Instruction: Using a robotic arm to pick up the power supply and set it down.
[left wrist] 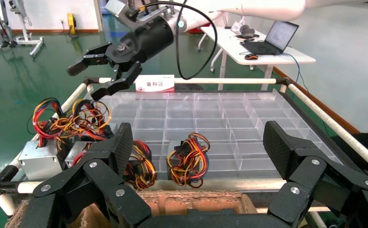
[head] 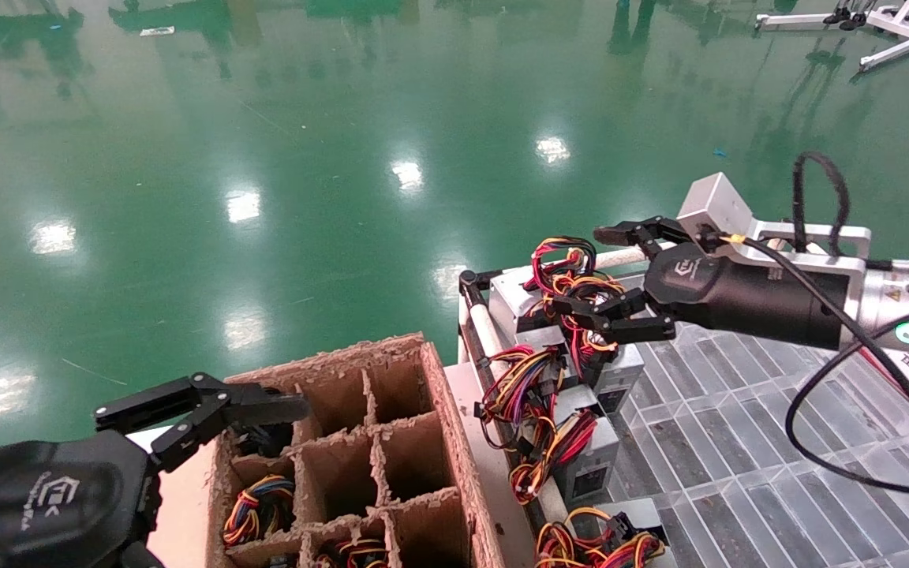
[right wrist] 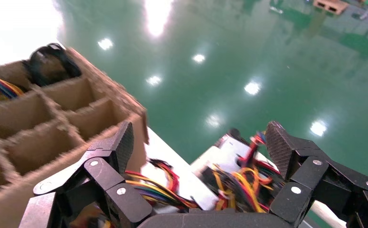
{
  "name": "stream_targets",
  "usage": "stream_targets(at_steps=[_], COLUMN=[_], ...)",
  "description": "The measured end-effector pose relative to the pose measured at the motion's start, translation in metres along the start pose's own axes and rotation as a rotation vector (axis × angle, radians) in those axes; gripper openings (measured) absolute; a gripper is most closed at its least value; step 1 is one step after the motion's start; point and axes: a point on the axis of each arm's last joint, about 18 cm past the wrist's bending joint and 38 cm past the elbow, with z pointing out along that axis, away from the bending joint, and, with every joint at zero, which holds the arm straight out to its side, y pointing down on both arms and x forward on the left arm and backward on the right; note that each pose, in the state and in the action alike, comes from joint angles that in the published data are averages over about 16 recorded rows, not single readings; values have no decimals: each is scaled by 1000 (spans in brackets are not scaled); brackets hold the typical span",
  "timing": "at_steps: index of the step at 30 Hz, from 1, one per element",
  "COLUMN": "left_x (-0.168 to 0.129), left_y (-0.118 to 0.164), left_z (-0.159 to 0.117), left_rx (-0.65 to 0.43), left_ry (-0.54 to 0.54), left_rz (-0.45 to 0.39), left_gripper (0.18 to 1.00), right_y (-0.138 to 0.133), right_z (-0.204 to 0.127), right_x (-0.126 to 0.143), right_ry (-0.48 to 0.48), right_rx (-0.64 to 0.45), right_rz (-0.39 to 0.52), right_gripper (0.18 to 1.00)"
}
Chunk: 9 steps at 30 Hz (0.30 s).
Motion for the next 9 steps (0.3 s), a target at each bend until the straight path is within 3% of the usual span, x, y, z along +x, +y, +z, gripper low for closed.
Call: stream_targets(at_steps=[9], left_x=[0], left_y=[0], left_z=[0], left_rx=[0], left_ry=[0], left_rz=[0], left_gripper=[1000], right_y=[-2], right_z=[-6], right_x=[-17], right_ry=[-40], right_rx=[60], right_rz=[27], right_gripper=[1001])
